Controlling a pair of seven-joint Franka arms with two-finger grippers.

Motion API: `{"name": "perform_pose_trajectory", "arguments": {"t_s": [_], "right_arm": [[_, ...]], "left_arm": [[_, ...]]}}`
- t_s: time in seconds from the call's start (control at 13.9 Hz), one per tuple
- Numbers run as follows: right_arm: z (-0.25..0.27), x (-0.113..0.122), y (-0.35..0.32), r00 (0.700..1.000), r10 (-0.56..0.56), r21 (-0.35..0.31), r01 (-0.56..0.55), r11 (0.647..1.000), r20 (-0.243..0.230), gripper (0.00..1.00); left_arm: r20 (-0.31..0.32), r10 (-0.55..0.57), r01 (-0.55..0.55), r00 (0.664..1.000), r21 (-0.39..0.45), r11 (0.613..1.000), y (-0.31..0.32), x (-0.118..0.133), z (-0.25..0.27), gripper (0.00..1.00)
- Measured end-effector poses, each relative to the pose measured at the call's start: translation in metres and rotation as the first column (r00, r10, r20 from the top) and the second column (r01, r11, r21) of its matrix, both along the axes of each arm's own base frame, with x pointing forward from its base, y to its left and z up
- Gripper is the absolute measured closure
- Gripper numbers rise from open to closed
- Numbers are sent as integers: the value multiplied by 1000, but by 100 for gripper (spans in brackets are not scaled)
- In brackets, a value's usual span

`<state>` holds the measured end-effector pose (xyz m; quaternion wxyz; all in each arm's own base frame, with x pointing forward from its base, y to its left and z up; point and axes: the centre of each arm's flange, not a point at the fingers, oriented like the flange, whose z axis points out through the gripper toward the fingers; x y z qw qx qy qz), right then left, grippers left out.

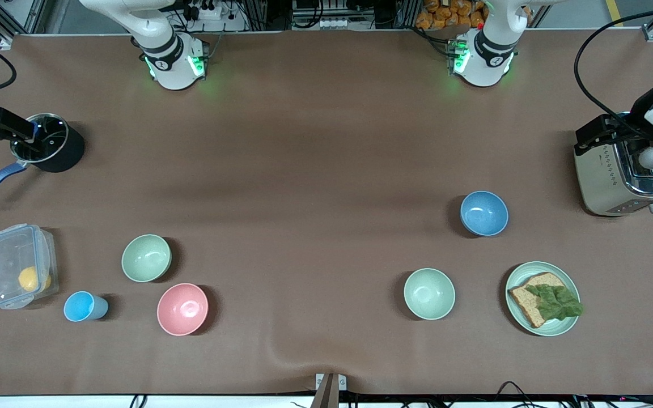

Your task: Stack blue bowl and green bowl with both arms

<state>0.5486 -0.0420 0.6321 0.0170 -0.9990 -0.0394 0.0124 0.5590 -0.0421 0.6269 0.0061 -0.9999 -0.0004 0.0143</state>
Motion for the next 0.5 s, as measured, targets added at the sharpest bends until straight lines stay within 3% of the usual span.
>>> {"name": "perform_pose_trajectory", "arguments": {"t_s": [0.5], "right_arm": [[3, 0, -3, 1000, -7, -1, 7, 1000, 15, 0]], "left_arm": [[-3, 3, -3, 1000, 1, 1000, 2, -1, -1, 0]]}}
